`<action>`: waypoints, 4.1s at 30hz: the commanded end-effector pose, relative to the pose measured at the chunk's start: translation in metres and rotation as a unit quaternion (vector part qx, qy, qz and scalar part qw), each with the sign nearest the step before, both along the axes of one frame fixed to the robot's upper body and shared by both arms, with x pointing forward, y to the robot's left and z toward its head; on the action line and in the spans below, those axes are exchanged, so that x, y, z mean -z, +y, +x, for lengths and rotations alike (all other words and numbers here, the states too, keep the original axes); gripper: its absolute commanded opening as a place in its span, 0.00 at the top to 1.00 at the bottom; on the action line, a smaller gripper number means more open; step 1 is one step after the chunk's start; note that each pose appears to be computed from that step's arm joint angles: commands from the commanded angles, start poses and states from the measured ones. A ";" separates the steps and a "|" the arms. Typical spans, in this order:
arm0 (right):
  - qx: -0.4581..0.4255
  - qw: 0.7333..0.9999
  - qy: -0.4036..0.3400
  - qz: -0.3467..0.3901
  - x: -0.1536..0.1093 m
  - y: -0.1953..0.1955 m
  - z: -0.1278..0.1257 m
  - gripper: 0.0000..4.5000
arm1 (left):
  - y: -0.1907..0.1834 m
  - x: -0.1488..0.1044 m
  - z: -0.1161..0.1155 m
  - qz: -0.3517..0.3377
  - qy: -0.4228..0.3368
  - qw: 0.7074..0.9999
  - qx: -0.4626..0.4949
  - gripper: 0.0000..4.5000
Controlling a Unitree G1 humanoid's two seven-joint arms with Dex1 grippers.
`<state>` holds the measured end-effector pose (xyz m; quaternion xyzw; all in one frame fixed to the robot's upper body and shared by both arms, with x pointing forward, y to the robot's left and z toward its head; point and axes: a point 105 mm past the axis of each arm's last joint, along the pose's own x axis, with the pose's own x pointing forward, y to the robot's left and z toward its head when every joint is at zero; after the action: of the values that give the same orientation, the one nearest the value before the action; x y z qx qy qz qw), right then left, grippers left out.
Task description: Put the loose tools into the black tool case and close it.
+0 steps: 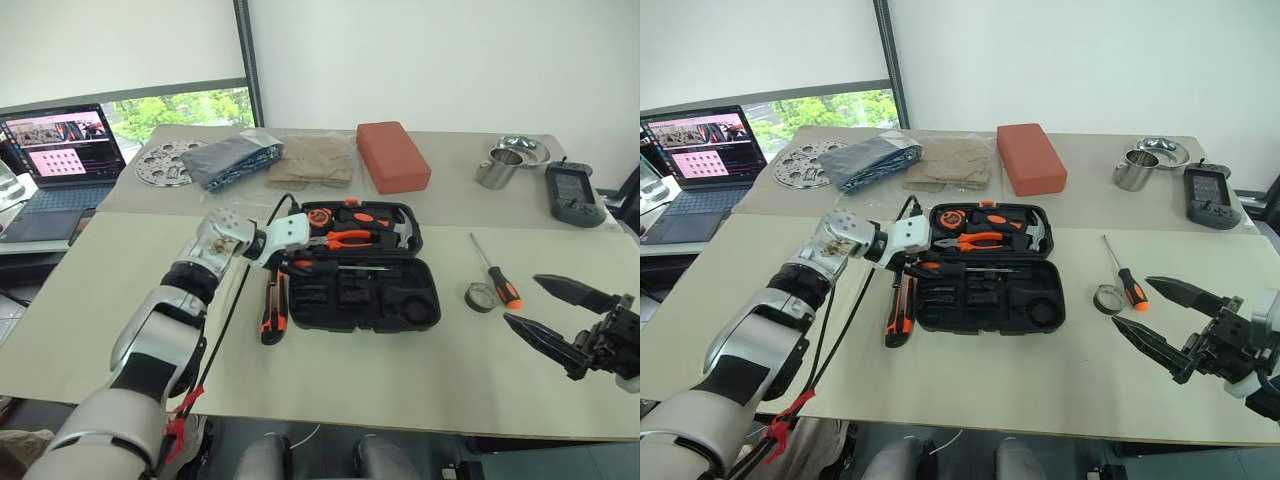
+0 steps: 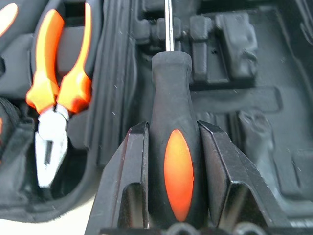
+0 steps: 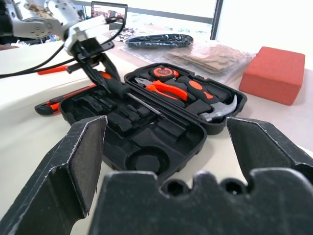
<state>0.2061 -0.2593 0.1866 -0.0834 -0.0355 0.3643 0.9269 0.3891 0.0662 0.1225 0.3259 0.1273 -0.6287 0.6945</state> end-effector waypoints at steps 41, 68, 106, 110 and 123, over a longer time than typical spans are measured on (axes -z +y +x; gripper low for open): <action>-0.001 0.999 -0.032 -0.001 -0.020 0.007 -0.005 0.00 | -0.050 -0.080 0.009 -0.133 -0.096 0.986 -0.012 0.15; 0.008 0.999 -0.034 -0.006 -0.020 0.003 -0.009 0.00 | -0.046 0.015 0.018 -0.105 0.000 0.988 -0.113 1.00; 0.134 0.987 0.013 -0.086 0.007 -0.032 0.035 0.00 | -0.028 -0.059 0.018 -0.262 0.015 0.960 -0.099 0.68; 0.203 0.970 0.061 -0.119 0.019 -0.053 0.069 0.00 | -0.017 -0.100 -0.018 -0.307 0.025 0.952 0.005 0.34; 0.268 0.924 0.242 -0.126 0.047 -0.079 0.138 0.00 | 0.033 -0.139 -0.078 -0.210 0.009 0.976 0.062 0.02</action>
<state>0.3422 -0.3329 0.1367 -0.1066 0.2464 0.1190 0.9559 0.3209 0.0966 0.2522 0.1582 -0.0099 -0.6834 0.7126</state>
